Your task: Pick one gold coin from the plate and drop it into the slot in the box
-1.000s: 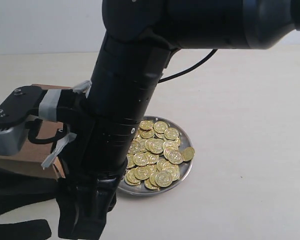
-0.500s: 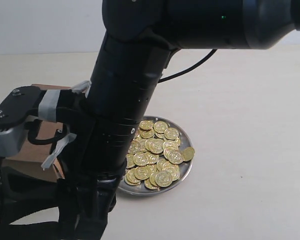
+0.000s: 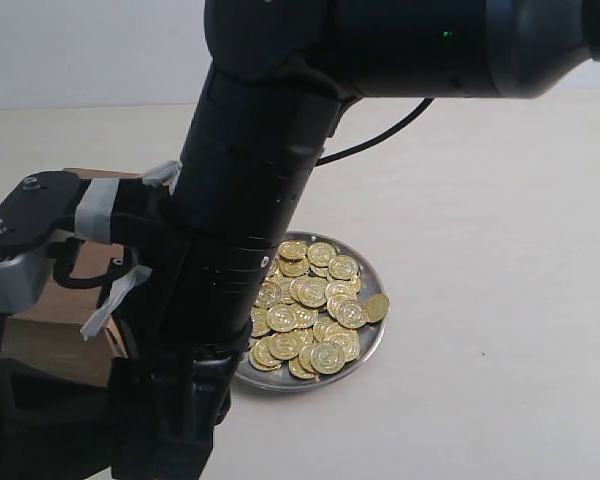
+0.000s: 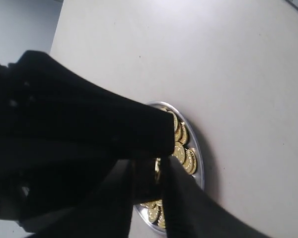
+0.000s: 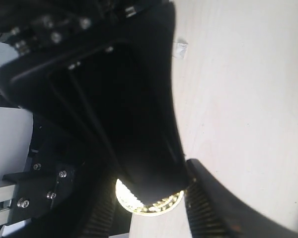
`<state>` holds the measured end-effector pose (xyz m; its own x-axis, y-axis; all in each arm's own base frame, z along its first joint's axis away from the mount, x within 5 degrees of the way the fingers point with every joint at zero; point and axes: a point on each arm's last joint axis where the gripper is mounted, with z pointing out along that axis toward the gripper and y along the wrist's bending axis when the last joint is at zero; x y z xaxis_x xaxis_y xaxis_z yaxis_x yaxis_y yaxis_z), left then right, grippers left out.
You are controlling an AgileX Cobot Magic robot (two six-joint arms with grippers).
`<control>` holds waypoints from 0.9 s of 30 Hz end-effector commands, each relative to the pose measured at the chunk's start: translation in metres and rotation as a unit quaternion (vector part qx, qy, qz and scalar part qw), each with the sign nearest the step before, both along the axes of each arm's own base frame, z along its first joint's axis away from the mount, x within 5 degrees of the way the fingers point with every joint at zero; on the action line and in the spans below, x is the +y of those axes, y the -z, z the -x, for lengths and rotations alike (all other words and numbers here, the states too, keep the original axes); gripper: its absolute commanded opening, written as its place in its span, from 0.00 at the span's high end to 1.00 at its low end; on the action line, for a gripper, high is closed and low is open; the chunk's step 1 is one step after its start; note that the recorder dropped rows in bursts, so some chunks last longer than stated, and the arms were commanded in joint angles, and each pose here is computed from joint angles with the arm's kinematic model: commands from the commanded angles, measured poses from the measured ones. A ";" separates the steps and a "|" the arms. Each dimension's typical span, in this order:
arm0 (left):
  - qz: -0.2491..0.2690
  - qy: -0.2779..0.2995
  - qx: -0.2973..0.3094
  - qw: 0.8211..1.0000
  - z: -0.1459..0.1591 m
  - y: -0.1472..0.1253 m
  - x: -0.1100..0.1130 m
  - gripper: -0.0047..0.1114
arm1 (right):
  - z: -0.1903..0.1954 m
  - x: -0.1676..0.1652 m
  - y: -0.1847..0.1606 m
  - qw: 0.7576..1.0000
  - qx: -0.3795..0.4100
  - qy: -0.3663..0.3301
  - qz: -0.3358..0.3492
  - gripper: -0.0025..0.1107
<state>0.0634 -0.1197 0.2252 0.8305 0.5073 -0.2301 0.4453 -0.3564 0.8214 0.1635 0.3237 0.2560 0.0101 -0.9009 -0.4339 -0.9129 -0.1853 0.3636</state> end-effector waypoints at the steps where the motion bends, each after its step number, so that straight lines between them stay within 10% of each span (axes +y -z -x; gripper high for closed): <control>1: 0.009 -0.003 -0.001 1.000 0.000 -0.003 -0.001 0.85 | 0.002 0.000 -0.003 1.000 0.000 -0.002 -0.009 0.69; 7: 0.009 -0.002 -0.001 1.000 0.000 -0.003 -0.001 0.96 | 0.002 0.001 -0.003 1.000 0.001 -0.002 -0.010 0.69; 14: 0.010 -0.005 0.009 1.000 0.000 -0.002 -0.001 0.96 | 0.004 -0.005 -0.017 1.000 -0.020 -0.003 -0.019 0.35; 20: 0.054 -0.068 0.068 0.994 -0.004 -0.005 -0.001 0.96 | -0.014 -0.047 -0.060 0.968 -0.222 0.109 0.050 0.58; 24: 0.143 -0.182 0.115 0.966 -0.019 -0.013 0.004 0.96 | -0.017 -0.088 -0.108 0.911 -0.332 0.241 0.051 0.93; 27: 0.192 -0.250 0.160 0.935 -0.030 -0.022 0.009 0.96 | -0.014 -0.110 -0.131 0.873 -0.353 0.335 0.034 0.98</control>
